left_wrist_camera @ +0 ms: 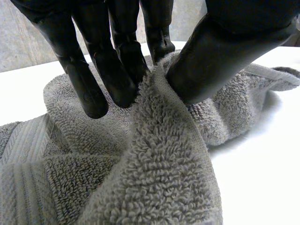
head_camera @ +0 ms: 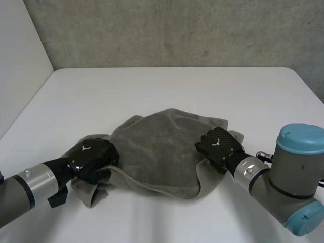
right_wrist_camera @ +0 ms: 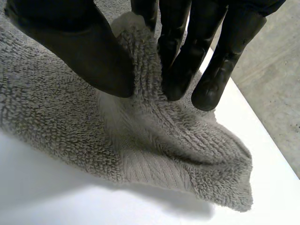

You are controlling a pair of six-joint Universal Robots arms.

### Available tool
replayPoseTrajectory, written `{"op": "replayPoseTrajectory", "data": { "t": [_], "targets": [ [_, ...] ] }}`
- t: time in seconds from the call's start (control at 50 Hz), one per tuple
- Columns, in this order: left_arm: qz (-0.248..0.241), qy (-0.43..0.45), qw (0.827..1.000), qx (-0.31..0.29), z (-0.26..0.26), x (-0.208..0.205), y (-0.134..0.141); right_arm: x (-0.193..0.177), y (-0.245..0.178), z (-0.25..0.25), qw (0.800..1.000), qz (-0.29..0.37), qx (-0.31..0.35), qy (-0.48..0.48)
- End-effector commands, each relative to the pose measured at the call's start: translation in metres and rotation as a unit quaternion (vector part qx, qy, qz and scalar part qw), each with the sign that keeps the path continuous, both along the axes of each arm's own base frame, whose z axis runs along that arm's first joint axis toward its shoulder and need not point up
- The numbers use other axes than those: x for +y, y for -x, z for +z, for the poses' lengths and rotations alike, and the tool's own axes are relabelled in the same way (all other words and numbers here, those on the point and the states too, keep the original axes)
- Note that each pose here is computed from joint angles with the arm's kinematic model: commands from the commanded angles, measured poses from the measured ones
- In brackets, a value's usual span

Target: Fold the towel.

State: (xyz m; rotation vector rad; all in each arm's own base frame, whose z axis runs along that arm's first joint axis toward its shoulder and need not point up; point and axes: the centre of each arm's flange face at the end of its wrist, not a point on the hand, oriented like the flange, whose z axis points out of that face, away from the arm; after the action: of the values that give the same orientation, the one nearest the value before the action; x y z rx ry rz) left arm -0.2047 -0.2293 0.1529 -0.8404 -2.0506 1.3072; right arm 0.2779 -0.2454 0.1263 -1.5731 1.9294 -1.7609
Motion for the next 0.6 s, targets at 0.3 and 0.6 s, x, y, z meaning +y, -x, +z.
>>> {"op": "replayPoseTrajectory", "data": {
  "t": [0.3,0.6],
  "targets": [
    [0.078,0.003,0.995,-0.063,-0.026,-0.005,-0.001,-0.045,0.042,0.041,0.984,-0.136,-0.112,-0.017],
    [0.151,0.050,0.982,-0.100,-0.007,-0.005,-0.010,-0.059,0.067,0.075,0.966,-0.209,-0.149,0.020]
  ]
}}
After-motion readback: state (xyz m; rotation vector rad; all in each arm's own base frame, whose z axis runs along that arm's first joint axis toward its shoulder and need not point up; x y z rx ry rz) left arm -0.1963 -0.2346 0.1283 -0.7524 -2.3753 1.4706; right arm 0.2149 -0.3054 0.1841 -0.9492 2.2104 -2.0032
